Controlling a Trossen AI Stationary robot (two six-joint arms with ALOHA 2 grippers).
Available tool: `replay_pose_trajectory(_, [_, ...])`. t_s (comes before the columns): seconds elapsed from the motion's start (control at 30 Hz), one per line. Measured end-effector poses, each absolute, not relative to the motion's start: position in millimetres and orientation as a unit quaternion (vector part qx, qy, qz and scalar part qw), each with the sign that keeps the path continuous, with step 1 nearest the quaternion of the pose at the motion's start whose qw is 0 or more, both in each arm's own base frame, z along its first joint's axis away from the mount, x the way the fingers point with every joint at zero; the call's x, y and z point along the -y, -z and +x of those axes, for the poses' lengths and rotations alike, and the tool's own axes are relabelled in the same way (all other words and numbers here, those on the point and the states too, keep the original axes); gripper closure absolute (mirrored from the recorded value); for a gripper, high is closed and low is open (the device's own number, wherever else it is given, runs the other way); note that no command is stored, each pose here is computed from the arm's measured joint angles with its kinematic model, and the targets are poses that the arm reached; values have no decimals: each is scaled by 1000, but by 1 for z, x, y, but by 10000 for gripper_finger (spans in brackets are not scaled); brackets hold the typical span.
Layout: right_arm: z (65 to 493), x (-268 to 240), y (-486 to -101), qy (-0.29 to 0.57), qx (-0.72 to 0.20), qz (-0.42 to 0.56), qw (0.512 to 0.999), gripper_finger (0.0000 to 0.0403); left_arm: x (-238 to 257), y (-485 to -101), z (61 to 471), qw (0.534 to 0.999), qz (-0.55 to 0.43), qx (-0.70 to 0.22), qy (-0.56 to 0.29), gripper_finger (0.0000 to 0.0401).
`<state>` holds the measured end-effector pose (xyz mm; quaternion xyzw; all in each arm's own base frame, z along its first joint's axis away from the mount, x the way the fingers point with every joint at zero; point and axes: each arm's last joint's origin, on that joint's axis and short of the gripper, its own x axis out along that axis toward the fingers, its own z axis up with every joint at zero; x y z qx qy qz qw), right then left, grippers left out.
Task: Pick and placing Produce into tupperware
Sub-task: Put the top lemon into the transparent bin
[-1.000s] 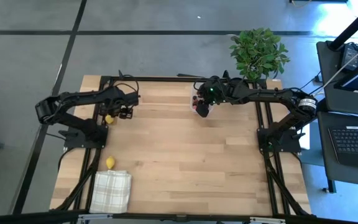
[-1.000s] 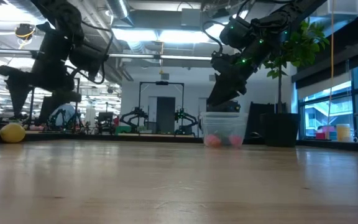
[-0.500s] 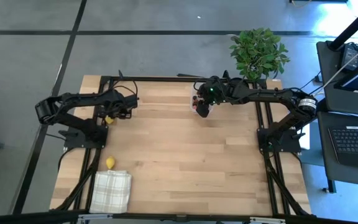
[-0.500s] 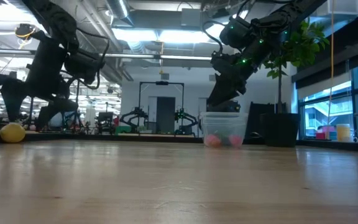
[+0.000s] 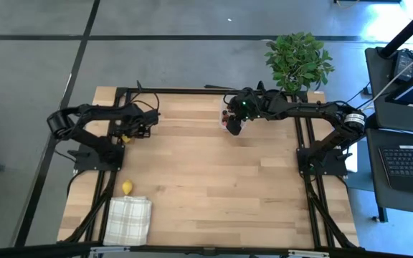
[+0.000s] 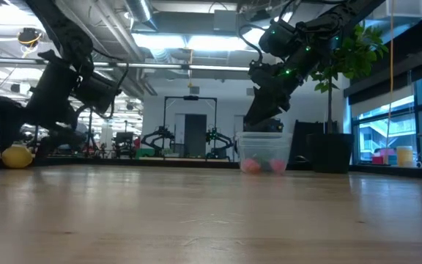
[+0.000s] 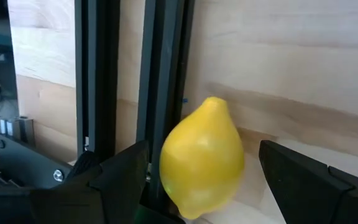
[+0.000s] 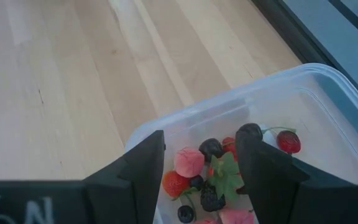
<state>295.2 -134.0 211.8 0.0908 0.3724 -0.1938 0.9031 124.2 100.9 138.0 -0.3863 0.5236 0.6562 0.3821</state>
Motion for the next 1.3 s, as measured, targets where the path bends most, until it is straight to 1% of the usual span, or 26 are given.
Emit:
replay_pose_trajectory(0.2, [295,134,-212,194,-372,90,903,204,-104,-131,125,367,-377,-545,-653,104])
replay_pose_trajectory(0.3, [295,134,-212,193,-373,90,903,204,-105,-129,126,372,-370,-553,-647,108])
replay_pose_trajectory(0.4, [295,134,-212,193,-373,89,903,204,-106,-129,127,381,-369,-555,-641,124])
replay_pose_trajectory(0.7, [295,134,-211,193,-377,90,902,204,-106,-128,128,383,-383,-554,-633,201])
replay_pose_trajectory(0.87, [294,133,-211,193,-380,91,900,204,-106,-127,129,400,-369,-574,-612,206])
replay_pose_trajectory(1.0, [294,134,-211,193,-379,91,901,204,-111,-130,134,439,-338,-608,-569,201])
replay_pose_trajectory(1.03, [294,133,-211,192,-378,90,901,204,-114,-133,138,455,-337,-610,-554,200])
replay_pose_trajectory(1.1, [295,134,-211,193,-378,91,901,204,-124,-142,151,504,-346,-591,-526,199])
replay_pose_trajectory(1.2, [295,133,-211,193,-377,92,901,204,-131,-153,162,547,-349,-593,-477,203])
replay_pose_trajectory(1.3, [295,133,-211,193,-377,94,901,204,-145,-172,186,631,-365,-542,-419,205])
